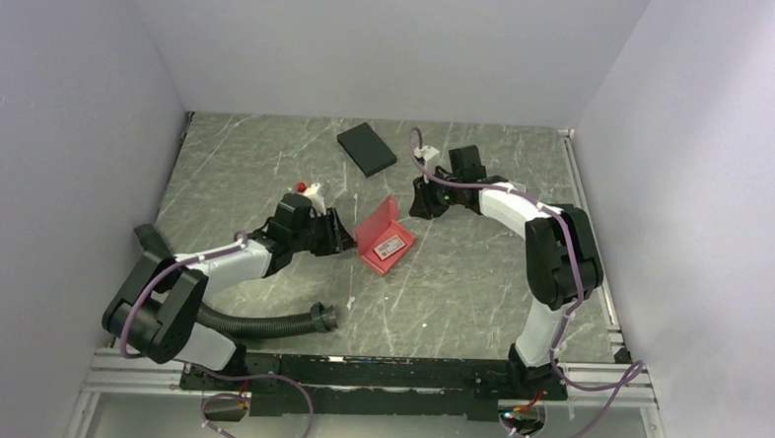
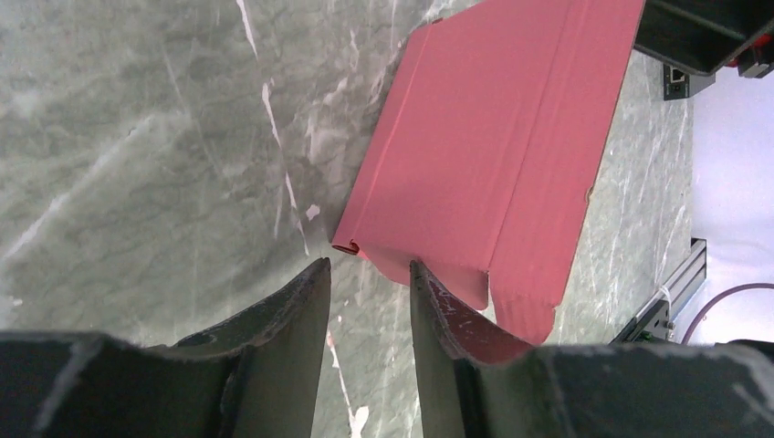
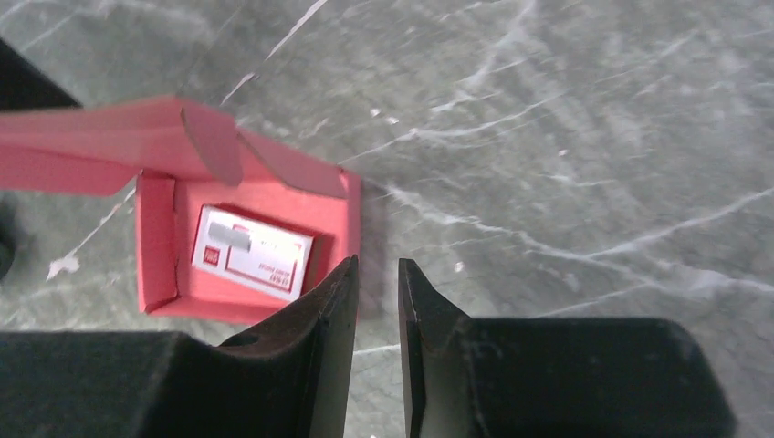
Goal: Fold the paper box
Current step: Close the paper box at the center of the board.
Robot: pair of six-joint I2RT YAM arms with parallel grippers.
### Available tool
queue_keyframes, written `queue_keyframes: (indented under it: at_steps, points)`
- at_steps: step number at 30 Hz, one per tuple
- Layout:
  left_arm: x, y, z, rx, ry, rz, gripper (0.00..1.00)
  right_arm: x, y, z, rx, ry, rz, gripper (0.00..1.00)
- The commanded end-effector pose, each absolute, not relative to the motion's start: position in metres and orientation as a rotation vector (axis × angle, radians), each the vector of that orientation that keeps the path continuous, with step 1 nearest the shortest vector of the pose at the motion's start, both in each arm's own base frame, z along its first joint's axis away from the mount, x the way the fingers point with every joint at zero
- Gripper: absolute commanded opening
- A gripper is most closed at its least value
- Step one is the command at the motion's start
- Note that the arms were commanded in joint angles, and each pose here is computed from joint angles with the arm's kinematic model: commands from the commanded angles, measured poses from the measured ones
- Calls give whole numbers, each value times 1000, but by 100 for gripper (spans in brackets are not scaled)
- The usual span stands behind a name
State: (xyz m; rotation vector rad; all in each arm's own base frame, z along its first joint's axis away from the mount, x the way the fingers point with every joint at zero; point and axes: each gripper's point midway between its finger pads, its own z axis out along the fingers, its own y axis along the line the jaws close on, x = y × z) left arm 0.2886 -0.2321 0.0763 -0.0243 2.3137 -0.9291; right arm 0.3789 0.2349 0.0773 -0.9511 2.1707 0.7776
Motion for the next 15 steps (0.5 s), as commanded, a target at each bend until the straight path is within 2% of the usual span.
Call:
queue_keyframes:
  at_steps: [1,15]
  points:
    - [310,-249,103,41,2220,-974,42,420,242,101,-846,2091,728,26]
    - [368,-254,106,16,2246,-849,43,415,225,99,-806,2116,862,29]
